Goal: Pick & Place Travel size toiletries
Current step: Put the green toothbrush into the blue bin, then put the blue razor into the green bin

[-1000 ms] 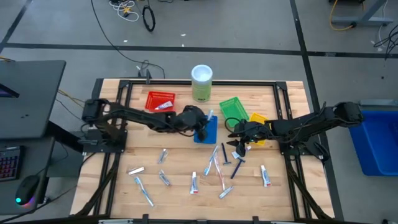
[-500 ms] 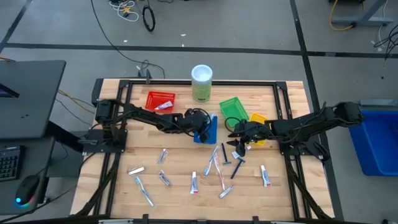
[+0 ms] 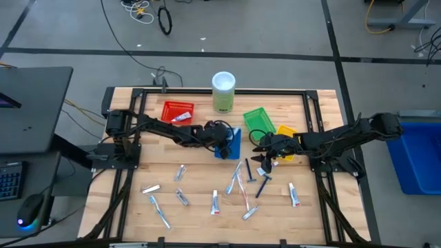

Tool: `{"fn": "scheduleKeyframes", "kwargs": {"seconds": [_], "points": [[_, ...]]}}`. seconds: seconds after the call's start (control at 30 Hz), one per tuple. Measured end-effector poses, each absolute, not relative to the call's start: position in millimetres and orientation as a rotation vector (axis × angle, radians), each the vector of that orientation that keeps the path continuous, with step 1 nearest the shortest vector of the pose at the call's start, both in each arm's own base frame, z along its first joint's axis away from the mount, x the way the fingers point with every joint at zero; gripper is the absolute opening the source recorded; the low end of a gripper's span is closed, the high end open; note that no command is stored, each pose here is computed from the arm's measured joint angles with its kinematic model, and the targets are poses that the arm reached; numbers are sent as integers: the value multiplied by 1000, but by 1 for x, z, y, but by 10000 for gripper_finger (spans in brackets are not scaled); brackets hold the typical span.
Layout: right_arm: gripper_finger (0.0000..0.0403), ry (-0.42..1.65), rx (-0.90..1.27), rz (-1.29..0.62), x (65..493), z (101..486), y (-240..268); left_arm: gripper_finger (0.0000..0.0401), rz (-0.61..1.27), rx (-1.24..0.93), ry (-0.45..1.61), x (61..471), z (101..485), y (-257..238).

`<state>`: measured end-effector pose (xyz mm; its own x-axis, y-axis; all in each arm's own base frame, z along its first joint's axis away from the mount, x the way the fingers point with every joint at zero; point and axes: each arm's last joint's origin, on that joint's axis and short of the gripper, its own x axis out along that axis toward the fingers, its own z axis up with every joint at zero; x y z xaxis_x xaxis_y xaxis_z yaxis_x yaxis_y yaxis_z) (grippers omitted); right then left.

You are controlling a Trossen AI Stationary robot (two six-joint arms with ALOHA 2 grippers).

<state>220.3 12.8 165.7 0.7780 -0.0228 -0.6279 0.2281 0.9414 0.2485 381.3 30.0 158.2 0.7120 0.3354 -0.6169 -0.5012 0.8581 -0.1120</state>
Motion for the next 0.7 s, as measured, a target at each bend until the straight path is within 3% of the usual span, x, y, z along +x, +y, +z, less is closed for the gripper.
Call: {"fn": "scheduleKeyframes", "kwargs": {"seconds": [0.27, 0.5, 0.7], "points": [[203, 676, 338, -125, 220, 165, 18, 138, 459, -287, 617, 380, 164, 30], [188, 652, 385, -52, 219, 171, 29, 140, 424, -274, 535, 362, 216, 25], [180, 645, 410, -2, 231, 205, 32, 139, 438, -227, 549, 331, 255, 14]]}}
